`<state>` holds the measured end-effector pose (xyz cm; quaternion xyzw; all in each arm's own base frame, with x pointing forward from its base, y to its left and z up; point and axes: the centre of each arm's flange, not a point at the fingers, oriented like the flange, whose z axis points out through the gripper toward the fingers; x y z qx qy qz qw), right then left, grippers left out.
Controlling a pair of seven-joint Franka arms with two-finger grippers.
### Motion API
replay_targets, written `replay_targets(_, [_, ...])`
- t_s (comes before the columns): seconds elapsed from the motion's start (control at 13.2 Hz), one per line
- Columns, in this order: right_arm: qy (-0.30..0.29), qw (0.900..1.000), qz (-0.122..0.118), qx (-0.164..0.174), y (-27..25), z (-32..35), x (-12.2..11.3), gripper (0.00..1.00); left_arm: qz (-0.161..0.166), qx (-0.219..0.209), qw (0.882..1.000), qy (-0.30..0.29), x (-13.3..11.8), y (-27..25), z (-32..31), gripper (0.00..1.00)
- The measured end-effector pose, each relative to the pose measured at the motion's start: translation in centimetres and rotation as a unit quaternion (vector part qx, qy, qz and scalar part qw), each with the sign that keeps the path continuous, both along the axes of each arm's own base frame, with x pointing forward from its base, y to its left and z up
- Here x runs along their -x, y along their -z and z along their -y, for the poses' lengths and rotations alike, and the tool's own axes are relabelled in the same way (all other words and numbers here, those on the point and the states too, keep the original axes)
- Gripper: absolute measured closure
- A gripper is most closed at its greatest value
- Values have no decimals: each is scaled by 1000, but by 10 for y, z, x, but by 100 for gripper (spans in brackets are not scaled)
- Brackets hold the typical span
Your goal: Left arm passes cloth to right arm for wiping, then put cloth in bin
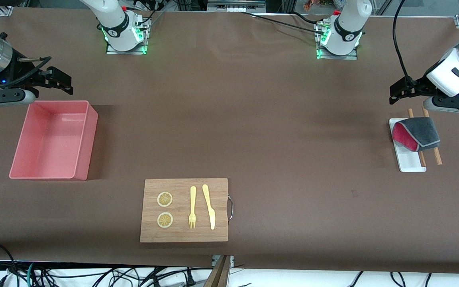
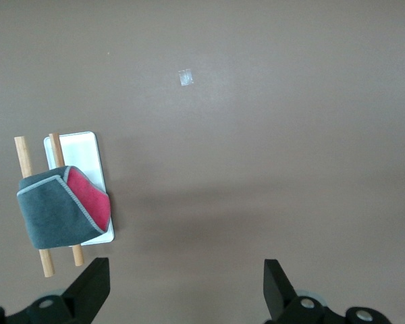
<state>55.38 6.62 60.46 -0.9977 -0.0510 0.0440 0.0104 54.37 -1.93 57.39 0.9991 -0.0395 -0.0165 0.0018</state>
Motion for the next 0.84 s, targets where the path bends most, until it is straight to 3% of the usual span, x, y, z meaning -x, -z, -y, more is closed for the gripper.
replay_targets(0.84, [0,1000,1,0,-1,0,0,0,-19,-1,1000,2,-2,9,1,0])
